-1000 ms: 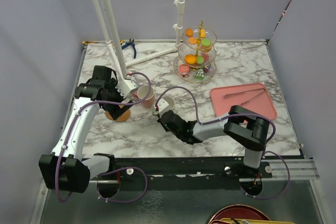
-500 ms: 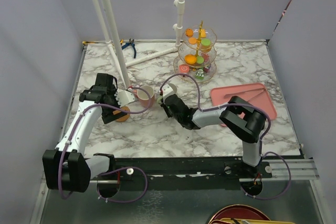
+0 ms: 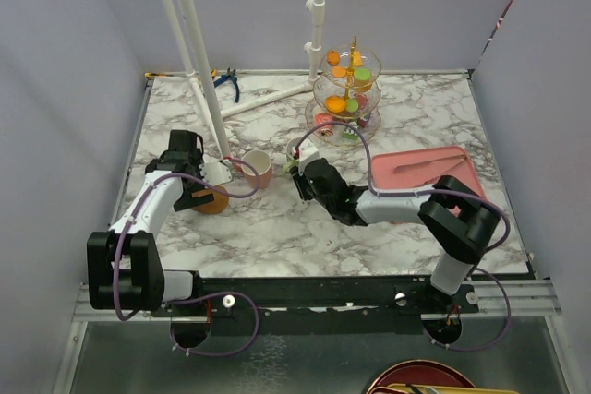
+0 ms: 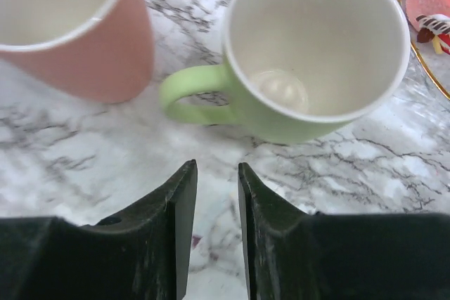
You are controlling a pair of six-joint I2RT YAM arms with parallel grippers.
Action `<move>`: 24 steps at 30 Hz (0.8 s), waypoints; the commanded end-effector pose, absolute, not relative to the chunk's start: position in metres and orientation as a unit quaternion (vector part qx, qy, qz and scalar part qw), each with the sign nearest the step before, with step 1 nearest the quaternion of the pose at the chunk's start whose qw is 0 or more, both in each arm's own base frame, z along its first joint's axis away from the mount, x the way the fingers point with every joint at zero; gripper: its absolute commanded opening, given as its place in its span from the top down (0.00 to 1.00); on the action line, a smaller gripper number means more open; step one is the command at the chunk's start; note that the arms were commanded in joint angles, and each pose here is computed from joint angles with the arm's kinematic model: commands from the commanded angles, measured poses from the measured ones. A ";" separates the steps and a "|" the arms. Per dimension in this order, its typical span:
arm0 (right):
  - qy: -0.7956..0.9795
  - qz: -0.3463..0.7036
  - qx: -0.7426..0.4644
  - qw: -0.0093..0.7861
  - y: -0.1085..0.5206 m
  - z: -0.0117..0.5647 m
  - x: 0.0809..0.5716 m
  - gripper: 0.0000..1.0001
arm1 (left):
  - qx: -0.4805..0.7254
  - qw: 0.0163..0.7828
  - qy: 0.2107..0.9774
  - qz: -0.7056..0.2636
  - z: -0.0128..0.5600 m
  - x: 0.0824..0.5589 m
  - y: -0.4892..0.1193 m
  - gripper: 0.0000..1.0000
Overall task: Serve the afternoon tea
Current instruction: Move the cup to the center of the board, then move the coaster to the center of the board.
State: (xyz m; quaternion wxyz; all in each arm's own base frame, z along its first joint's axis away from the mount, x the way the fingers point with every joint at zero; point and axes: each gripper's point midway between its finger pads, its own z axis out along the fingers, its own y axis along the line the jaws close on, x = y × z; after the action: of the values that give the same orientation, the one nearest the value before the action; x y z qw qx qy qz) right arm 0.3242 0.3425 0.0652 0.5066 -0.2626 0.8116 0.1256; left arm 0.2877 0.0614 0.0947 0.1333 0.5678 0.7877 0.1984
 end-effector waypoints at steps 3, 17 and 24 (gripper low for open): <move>0.788 0.180 -0.274 0.520 0.356 0.102 0.274 0.65 | 0.583 0.142 0.776 0.195 0.080 0.306 0.052 0.03; 0.808 0.191 -0.233 0.507 0.313 0.102 0.229 0.66 | 0.626 0.089 0.757 0.165 0.015 0.272 0.026 0.09; 0.816 0.177 -0.220 0.505 0.301 0.099 0.227 0.66 | 0.648 0.098 0.750 0.086 0.002 0.243 -0.026 0.17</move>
State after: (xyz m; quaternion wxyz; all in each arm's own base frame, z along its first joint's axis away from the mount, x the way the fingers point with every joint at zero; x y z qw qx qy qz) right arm 0.2302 0.3159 0.1066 0.5096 -0.2338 0.8038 0.1988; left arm 0.2817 0.0102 0.0289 0.1015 0.6402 0.7379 0.1881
